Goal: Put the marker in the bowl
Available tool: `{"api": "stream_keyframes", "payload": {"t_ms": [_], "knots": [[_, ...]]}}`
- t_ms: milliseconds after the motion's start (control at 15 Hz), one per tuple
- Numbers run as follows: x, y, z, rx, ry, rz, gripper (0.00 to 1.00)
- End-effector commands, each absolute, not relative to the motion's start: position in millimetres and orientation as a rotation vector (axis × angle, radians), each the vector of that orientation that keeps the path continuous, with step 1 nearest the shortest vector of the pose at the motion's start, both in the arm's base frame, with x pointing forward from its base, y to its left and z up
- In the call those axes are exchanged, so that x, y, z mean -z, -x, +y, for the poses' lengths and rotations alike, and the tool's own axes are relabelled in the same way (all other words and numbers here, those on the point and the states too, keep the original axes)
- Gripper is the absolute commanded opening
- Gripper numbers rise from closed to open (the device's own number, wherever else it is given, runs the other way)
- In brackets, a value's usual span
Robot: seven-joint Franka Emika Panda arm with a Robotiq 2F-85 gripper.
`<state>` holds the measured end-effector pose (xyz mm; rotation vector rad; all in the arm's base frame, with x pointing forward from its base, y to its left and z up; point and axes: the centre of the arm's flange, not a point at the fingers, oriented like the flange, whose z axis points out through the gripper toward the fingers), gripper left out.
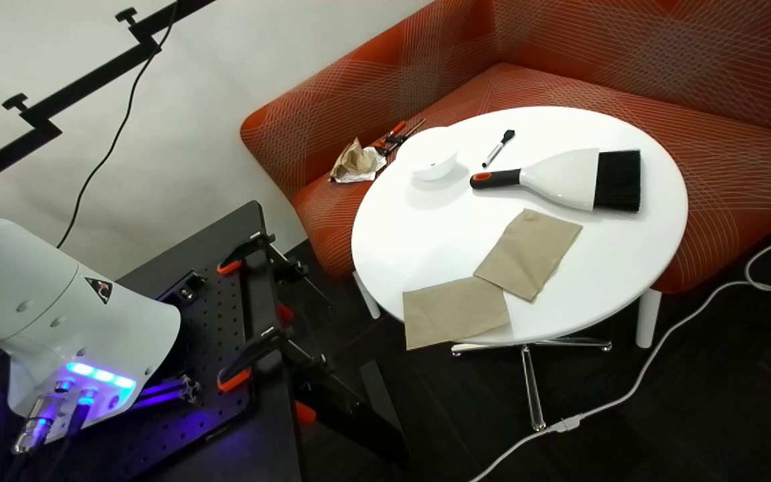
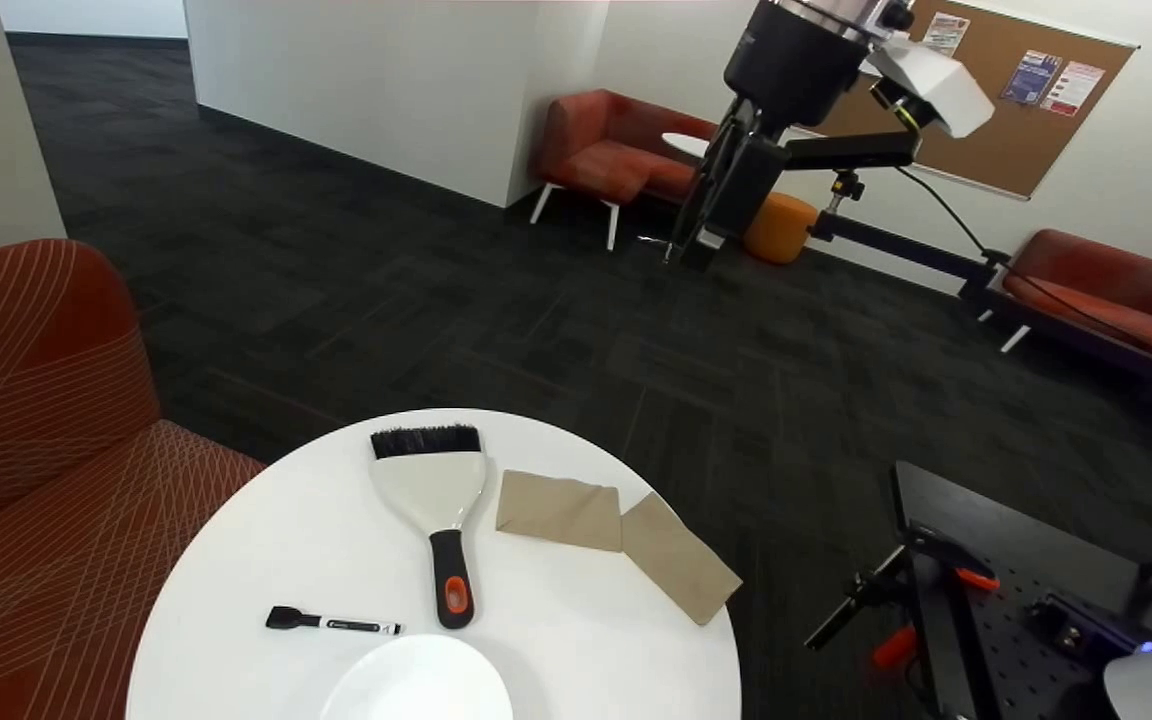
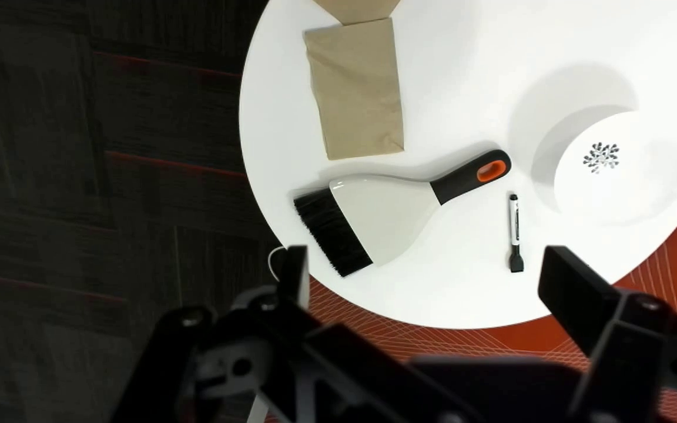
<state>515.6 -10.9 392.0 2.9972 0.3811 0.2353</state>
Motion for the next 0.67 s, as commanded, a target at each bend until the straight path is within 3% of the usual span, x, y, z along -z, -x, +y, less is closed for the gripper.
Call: {"api": "stream_keyframes", "payload": {"t_ms": [0,600], "knots": [[-385,-523,5,-0.24,-2.99,0.418,1.0],[-345,-560,75,-0.226,-3.005,0.605,1.0]]}}
